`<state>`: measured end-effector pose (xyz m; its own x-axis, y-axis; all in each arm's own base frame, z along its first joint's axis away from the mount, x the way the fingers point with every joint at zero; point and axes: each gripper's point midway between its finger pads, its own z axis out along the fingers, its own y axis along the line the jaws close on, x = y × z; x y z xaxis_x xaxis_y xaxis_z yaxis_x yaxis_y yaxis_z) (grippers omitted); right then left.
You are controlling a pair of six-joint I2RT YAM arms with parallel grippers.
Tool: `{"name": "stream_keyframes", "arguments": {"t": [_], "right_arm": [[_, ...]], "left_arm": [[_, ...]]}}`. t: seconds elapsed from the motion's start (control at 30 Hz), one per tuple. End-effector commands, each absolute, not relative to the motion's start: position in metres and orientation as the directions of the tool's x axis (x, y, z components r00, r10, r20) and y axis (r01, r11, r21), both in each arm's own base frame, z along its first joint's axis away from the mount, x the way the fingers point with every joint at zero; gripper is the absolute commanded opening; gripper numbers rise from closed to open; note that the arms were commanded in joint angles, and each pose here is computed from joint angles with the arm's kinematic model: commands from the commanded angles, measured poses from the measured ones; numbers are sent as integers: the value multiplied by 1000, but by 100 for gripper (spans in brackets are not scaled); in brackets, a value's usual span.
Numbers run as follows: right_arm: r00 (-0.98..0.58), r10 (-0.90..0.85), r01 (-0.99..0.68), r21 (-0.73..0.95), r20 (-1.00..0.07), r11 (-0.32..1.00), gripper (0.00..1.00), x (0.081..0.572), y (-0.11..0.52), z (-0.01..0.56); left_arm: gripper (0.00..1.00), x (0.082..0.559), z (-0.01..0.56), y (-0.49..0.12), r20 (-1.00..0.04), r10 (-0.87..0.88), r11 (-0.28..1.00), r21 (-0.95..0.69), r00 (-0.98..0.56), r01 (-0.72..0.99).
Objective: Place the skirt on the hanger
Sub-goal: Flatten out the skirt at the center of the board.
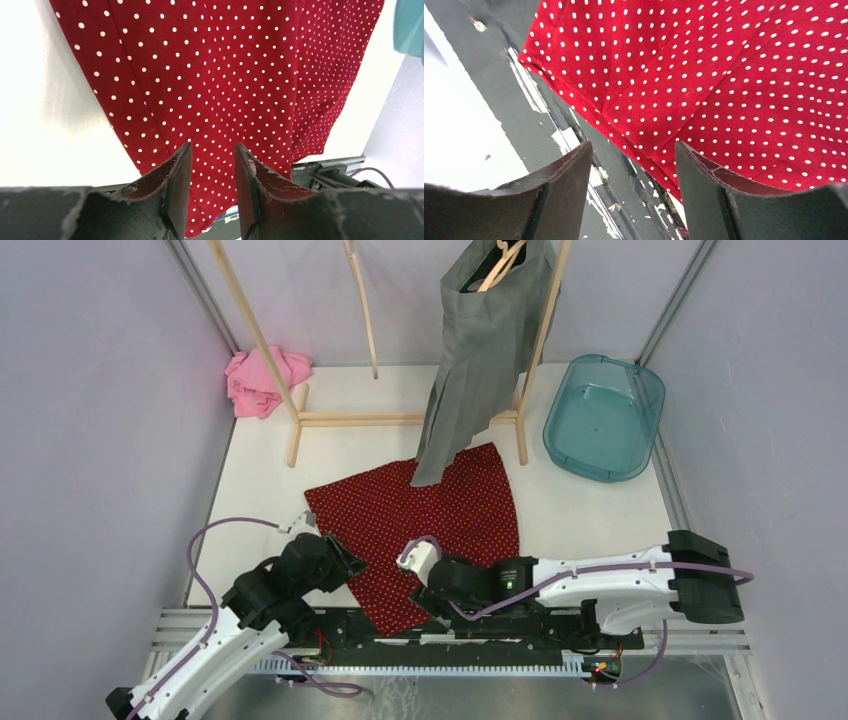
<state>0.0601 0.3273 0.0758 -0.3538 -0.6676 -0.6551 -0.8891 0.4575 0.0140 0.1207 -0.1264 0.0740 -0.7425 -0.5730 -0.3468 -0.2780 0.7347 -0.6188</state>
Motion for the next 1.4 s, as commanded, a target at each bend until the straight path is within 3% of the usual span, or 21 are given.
{"name": "stream_keyframes", "arguments": {"t": [0.0,0.23,0.4,0.67,0.9,1.2,1.37], "right_arm": [[-391,-594,-844,15,-704,537,68,77,322,104],[-653,-395,-585,99,-646,805,66,137,271,81],[-762,-260,-416,141,-593,898,64,161,240,65],[-874,-146,-232,134,-464,963,60,162,215,23],[-903,-35,-48,20,-427,999,57,166,179,9],[-845,114,144,-17,-522,989,59,179,133,33],[-844,81,85,17,-530,996,54,187,137,46]], "left_arm": [[43,131,98,-134,-351,-609,691,-675,-711,-258],[43,132,99,-138,-348,-606,687,-683,-716,-249],[43,134,97,-146,-344,-582,693,-684,-737,-228],[42,136,87,-160,-315,-540,706,-675,-781,-216],[42,137,79,-167,-298,-530,701,-681,-794,-212],[42,137,64,-169,-288,-502,734,-641,-815,-226],[40,137,61,-171,-279,-504,730,-644,-817,-230]]}}
